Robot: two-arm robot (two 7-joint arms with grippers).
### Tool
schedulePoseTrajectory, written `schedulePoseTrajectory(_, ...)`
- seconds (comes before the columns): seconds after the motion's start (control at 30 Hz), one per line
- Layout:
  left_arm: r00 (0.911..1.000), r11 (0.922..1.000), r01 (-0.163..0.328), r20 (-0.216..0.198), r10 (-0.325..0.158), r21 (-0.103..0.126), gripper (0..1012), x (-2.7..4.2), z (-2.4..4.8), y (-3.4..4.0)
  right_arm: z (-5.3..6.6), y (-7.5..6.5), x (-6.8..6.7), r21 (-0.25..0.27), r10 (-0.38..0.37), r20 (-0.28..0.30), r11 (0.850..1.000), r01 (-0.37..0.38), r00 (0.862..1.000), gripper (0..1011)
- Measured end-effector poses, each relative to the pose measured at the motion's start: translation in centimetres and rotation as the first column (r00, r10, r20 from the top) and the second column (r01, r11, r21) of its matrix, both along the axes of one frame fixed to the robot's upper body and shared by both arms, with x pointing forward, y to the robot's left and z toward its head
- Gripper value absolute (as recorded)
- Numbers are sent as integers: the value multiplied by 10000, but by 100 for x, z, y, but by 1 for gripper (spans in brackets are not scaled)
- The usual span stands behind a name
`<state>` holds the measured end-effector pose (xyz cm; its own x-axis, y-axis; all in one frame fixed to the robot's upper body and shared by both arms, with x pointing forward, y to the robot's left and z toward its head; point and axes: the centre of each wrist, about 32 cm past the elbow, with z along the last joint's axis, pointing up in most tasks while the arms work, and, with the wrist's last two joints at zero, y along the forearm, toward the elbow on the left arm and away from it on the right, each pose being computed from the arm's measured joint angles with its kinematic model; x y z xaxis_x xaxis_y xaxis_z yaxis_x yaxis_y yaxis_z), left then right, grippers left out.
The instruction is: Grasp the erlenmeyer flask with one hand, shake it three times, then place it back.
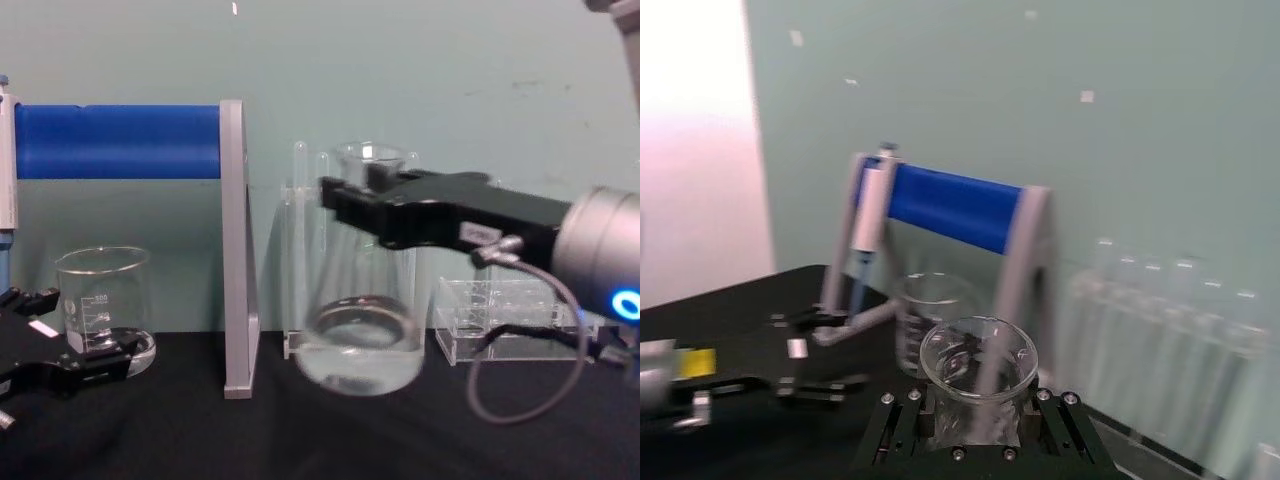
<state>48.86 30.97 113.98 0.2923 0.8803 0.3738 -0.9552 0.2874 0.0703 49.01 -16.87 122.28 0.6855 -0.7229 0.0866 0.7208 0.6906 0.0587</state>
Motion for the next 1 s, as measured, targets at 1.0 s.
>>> schedulePoseTrajectory(1.0,10000,10000,-1,-1,1,0,1001,0,0,0,55,-798,216,-109,-3856,497,9222,3866,9213,450)
